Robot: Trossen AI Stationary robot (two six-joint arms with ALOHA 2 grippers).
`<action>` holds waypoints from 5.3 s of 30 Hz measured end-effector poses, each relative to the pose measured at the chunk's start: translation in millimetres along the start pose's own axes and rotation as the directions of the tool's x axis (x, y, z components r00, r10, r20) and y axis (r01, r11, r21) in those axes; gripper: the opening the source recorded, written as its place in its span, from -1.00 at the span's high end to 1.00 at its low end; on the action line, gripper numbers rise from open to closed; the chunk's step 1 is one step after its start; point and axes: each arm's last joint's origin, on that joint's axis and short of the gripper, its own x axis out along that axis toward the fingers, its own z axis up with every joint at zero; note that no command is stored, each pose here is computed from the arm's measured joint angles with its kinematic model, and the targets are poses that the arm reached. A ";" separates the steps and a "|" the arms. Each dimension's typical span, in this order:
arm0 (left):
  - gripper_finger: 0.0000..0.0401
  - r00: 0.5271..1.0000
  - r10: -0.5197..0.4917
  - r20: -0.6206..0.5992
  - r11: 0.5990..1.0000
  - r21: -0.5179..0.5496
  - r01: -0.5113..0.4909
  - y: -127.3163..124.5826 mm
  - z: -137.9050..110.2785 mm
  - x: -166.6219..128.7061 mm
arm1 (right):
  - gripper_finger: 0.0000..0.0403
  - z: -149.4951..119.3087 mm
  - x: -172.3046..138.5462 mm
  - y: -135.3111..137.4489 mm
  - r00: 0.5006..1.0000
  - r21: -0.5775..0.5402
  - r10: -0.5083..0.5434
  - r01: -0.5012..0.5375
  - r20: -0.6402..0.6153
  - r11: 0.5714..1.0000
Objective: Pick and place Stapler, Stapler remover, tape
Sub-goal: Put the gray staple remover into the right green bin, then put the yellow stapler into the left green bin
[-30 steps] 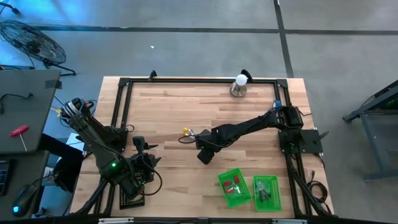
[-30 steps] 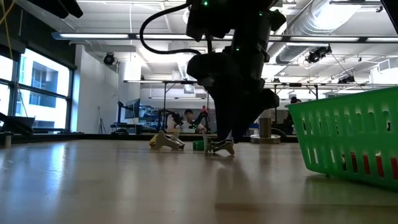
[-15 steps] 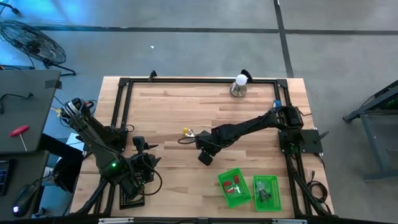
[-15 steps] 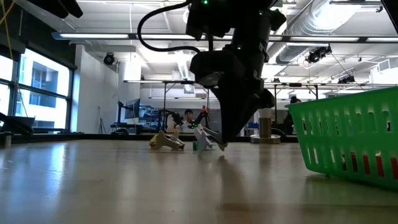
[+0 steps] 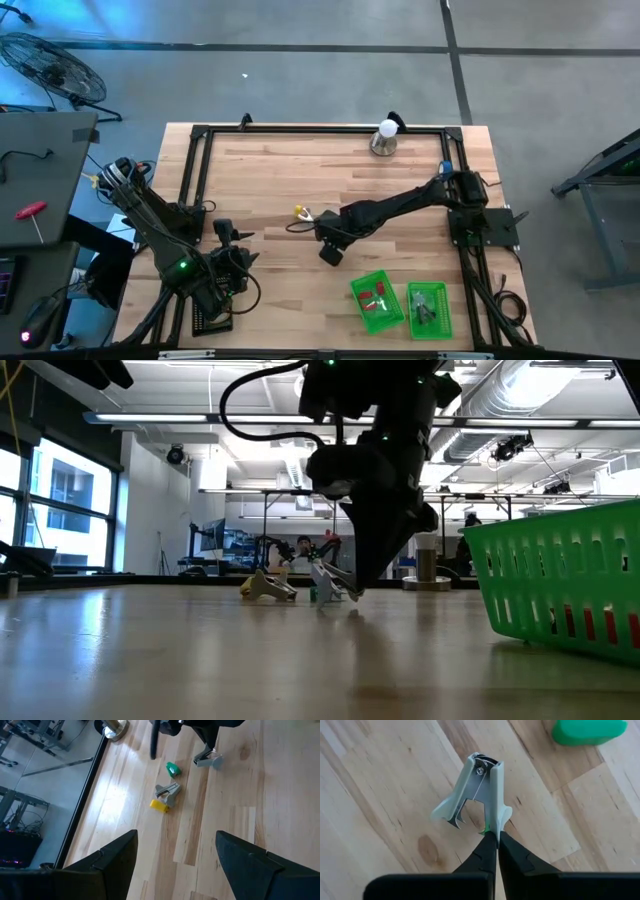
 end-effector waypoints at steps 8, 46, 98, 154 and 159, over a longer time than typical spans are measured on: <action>-0.29 1.000 0.000 0.000 1.000 0.000 0.000 0.0 0.0 0.0 | 1.00 -7.4 -1.6 9.3 1.000 -0.043 -0.014 0.014 0.010 0.999; -0.29 0.999 0.023 0.028 1.000 -0.019 -0.023 0.7 0.8 0.0 | 1.00 -220.8 -184.2 144.8 0.982 0.297 -0.180 0.156 0.053 0.942; -0.29 0.994 0.048 0.102 0.999 -0.003 -0.048 -1.5 5.4 0.0 | 0.58 -257.9 -144.4 131.2 0.946 0.388 -0.312 0.319 -0.083 0.865; -0.29 0.803 -0.535 -0.264 0.818 0.078 0.570 106.4 8.6 204.9 | 0.32 -207.8 -151.0 147.9 0.821 -0.101 -0.161 0.256 0.548 0.961; -0.29 0.813 -0.519 -0.265 0.829 0.074 0.554 103.0 -7.6 223.1 | 0.32 -207.7 -150.9 148.3 0.810 -0.105 -0.159 0.261 0.564 0.960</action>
